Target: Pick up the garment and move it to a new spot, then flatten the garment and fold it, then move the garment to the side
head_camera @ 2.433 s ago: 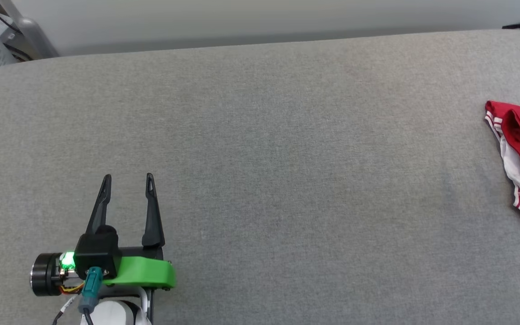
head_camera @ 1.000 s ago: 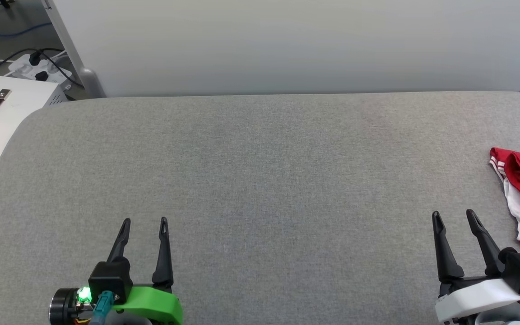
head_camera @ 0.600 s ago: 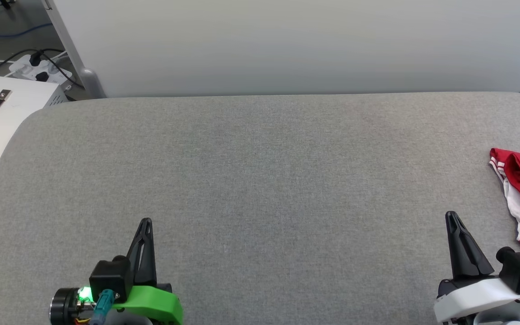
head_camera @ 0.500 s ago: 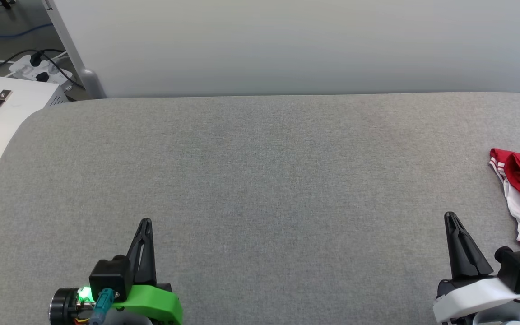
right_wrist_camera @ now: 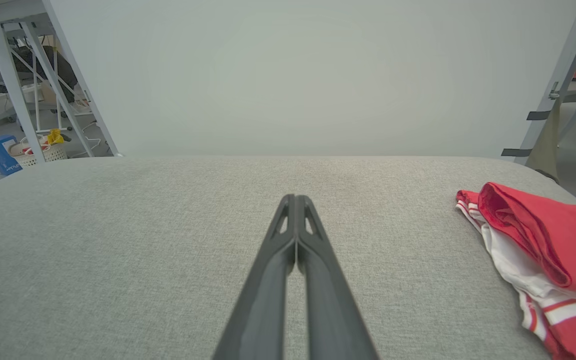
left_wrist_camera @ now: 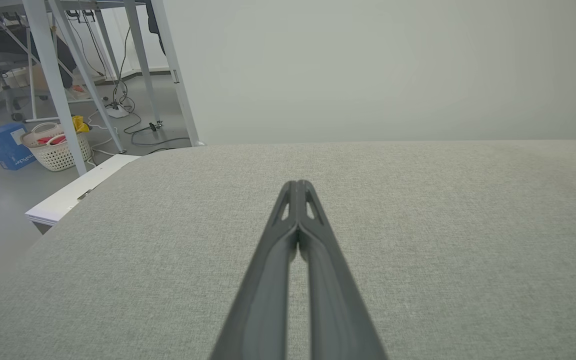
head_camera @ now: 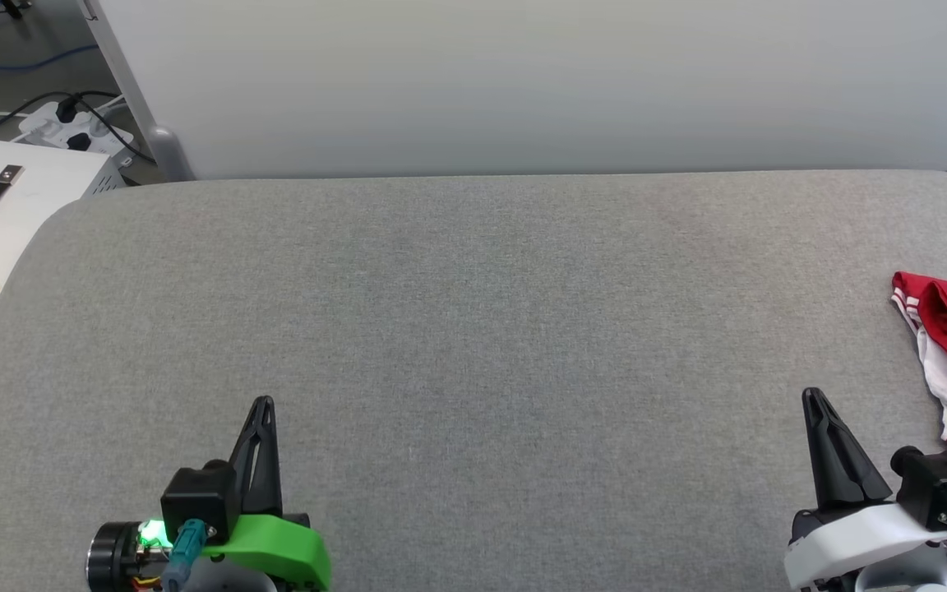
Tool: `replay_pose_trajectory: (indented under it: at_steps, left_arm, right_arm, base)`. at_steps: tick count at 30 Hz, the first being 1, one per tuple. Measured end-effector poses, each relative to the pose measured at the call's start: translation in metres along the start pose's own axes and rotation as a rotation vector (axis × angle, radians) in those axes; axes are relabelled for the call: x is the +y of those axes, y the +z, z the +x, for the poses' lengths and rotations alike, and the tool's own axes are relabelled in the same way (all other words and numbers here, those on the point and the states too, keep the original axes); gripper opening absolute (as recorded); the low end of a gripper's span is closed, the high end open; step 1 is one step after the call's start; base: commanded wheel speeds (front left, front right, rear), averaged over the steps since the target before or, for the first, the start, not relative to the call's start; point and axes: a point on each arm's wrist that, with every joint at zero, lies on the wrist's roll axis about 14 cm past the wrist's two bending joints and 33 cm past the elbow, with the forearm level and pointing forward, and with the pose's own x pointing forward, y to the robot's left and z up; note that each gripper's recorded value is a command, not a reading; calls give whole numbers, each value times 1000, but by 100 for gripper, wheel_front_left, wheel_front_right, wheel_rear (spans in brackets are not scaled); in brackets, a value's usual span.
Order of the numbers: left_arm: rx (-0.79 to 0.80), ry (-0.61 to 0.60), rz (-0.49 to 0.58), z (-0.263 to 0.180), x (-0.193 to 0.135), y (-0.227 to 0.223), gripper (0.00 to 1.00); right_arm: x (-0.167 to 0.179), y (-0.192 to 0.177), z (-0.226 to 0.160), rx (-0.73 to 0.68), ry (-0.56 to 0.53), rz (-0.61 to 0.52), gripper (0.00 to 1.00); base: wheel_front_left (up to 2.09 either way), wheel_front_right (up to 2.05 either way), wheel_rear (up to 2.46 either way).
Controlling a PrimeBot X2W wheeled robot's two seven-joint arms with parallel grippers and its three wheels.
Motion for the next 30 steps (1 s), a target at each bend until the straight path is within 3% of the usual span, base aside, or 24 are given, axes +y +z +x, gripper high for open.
replay_pose_trajectory:
  at_steps: [30]
  left_arm:
    - [31, 10, 13, 1, 3, 1, 0]
  right_arm:
    - [6, 0, 3, 34, 14, -37, 0]
  base:
    - [0, 0, 0]
